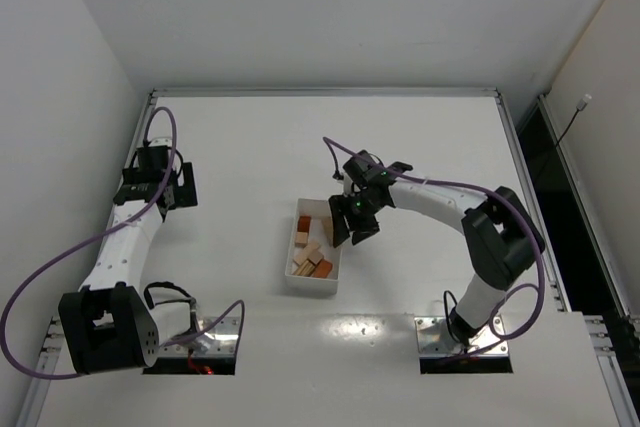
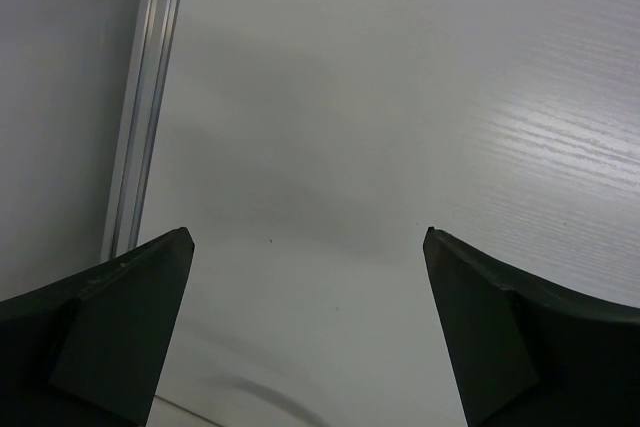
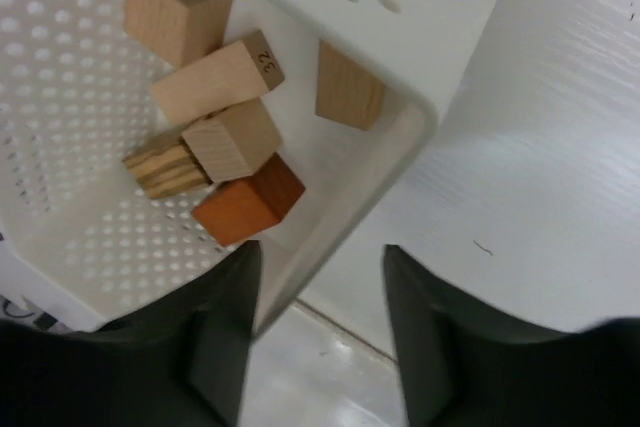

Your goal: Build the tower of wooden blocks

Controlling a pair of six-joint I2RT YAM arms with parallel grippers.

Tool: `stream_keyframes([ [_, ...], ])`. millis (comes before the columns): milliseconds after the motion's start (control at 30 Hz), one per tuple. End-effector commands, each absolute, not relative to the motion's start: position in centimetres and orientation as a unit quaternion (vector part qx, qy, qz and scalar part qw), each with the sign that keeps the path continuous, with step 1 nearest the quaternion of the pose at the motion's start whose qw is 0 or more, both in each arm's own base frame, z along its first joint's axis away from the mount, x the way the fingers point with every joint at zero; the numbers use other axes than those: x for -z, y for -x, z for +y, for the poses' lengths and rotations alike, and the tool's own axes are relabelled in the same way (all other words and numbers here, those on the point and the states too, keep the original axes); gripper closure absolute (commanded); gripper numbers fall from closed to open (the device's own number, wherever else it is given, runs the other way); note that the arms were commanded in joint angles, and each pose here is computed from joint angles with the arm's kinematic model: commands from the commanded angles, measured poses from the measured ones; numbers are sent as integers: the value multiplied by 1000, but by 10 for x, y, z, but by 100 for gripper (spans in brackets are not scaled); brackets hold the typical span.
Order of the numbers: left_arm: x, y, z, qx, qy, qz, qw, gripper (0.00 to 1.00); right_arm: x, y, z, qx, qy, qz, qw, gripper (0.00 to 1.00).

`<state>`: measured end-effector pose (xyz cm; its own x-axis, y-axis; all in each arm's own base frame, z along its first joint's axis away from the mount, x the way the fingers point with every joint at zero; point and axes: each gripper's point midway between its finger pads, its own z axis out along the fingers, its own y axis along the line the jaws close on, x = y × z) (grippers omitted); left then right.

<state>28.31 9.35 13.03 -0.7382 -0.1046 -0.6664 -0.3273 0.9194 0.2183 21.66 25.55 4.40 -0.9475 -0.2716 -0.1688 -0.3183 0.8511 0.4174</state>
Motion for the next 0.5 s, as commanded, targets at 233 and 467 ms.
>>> stream_keyframes([
  [233, -145, -283, 106, -187, 142, 899, 370, 0, -73, -261, 251, -175, 148, 962, 148, 100],
  [467, -144, -284, 105, -183, 151, 898, 372, 0, -146, -336, 245, -104, 222, 909, 336, 100],
])
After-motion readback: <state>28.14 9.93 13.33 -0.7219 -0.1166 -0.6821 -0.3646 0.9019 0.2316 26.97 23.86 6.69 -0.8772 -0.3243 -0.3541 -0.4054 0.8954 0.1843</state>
